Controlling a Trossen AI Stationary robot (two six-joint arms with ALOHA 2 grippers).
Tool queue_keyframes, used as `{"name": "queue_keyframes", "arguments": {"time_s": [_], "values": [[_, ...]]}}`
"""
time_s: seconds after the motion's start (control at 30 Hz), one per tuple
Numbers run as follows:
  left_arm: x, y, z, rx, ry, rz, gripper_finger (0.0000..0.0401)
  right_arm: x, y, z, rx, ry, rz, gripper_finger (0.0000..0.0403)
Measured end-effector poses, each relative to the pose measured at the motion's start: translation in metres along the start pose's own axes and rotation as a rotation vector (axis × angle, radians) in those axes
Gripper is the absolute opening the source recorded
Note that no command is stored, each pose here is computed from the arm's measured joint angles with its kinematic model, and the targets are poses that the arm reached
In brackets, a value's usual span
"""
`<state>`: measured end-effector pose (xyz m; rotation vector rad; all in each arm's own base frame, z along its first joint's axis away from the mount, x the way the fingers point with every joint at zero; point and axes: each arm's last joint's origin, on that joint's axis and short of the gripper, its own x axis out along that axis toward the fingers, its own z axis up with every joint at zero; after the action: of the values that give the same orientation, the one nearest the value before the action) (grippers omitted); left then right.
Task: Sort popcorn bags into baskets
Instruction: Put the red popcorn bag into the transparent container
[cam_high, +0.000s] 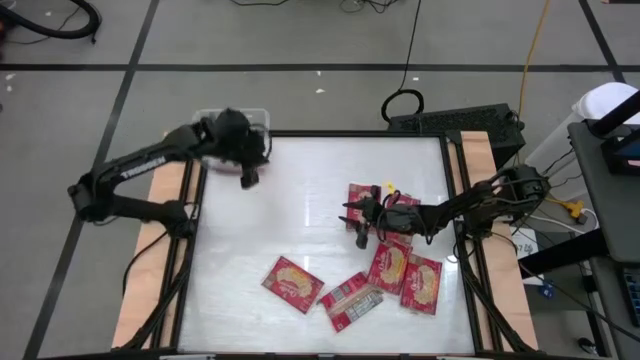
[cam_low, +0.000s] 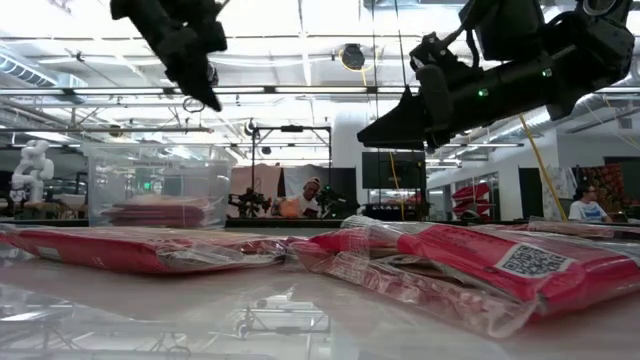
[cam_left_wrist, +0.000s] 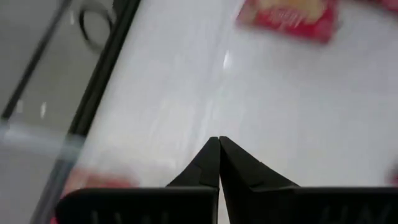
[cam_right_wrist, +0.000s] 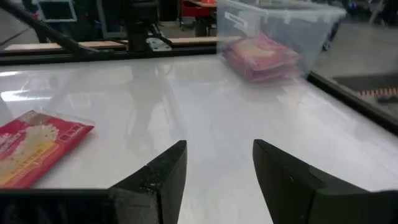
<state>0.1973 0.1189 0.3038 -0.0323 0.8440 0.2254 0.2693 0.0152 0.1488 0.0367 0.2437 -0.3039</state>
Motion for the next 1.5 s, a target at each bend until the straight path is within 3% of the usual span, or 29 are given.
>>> {"name": "queue_keyframes", "arguments": {"time_s": [0.13,0.3,0.6,0.77,1.0,1.2,1.5], "values": [[0.017,-0.033,-0.014,0.040,-0.130,-0.054,0.0012,0.013,-0.005,0.015,0.055,0.138,0.005,0.0176],[0.041,-0.065,-0.026,0.085,-0.341,-0.077,0.0004,0.034,-0.021,0.043,-0.007,0.419,0.039,0.0176],[0.069,-0.102,-0.055,0.087,-0.570,-0.121,0.0017,0.046,-0.079,0.084,-0.060,0.542,0.173,0.0191],[0.075,-0.112,-0.067,0.063,-0.585,-0.154,0.0005,0.043,-0.108,0.085,-0.053,0.572,0.238,0.0219],[0.084,-0.121,-0.074,0.018,-0.531,-0.155,0.0020,0.037,-0.136,0.079,-0.104,0.619,0.221,0.0229],[0.093,-0.124,-0.075,-0.011,-0.517,-0.154,0.0022,0.048,-0.147,0.058,-0.075,0.668,0.312,0.0230],[0.105,-0.135,-0.077,-0.001,-0.507,-0.185,0.0005,0.061,-0.153,0.029,-0.074,0.774,0.333,0.0230]]}}
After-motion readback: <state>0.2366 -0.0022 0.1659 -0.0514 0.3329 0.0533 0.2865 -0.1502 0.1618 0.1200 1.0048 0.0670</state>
